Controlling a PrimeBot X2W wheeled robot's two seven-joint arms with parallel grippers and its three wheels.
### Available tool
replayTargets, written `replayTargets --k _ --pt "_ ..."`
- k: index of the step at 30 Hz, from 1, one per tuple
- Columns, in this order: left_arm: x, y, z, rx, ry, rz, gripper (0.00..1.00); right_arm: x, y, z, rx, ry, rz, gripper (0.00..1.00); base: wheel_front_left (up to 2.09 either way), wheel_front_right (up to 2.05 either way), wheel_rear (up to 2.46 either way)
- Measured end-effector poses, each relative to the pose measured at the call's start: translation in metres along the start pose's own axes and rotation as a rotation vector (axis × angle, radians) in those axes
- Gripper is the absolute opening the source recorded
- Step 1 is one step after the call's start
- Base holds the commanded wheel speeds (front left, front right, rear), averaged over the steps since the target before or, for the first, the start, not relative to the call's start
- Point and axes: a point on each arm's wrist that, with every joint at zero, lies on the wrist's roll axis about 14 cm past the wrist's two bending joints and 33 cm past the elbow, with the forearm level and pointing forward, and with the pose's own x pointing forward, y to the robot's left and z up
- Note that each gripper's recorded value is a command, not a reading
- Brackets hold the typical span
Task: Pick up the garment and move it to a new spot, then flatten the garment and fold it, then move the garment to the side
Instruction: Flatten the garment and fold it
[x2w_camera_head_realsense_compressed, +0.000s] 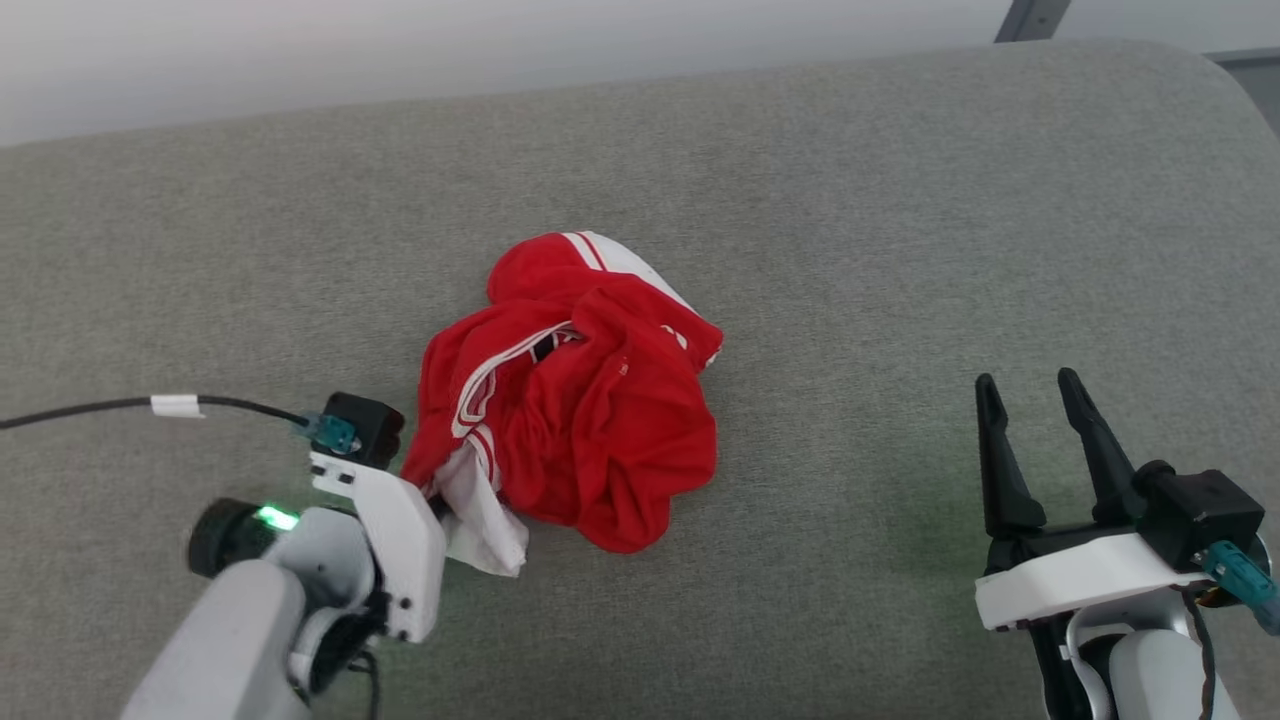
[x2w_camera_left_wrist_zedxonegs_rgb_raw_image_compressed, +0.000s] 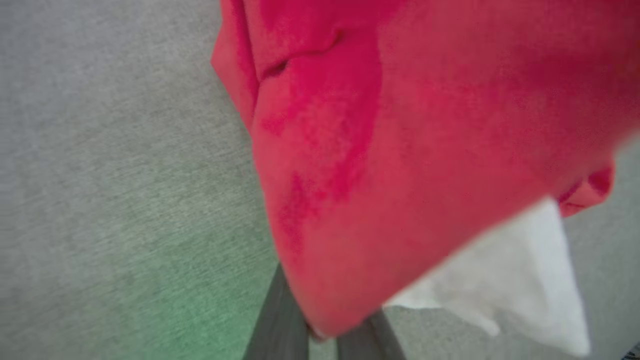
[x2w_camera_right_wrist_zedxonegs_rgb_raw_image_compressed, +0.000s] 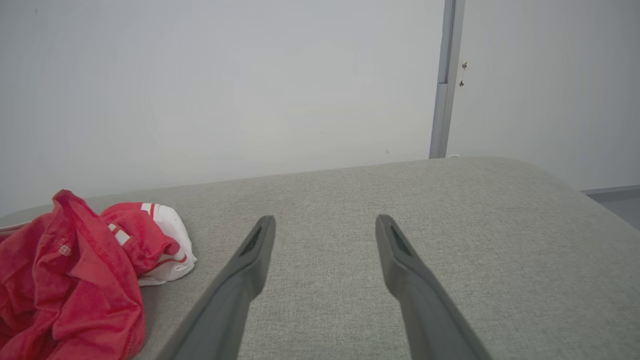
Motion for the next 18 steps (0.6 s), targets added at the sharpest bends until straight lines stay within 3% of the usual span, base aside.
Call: replayTargets --k 10,14,18 --pt "-0.061 0.073 0.032 0.015 -0.097 0.201 0.00 0.008 0.014 0.004 -0.007 -0.013 0.042 1.00 0.00 0.00 0.00" --pt "-0.078 0.099 0.017 -0.005 -0.049 0.286 0.00 0.010 0.020 0.004 -0.006 -0.011 0.059 1.00 0.00 0.00 0.00" --pt "-0.077 0.106 -0.016 -0.053 0.039 0.294 0.00 0.011 0.024 0.001 -0.005 -0.001 0.072 1.00 0.00 0.00 0.00"
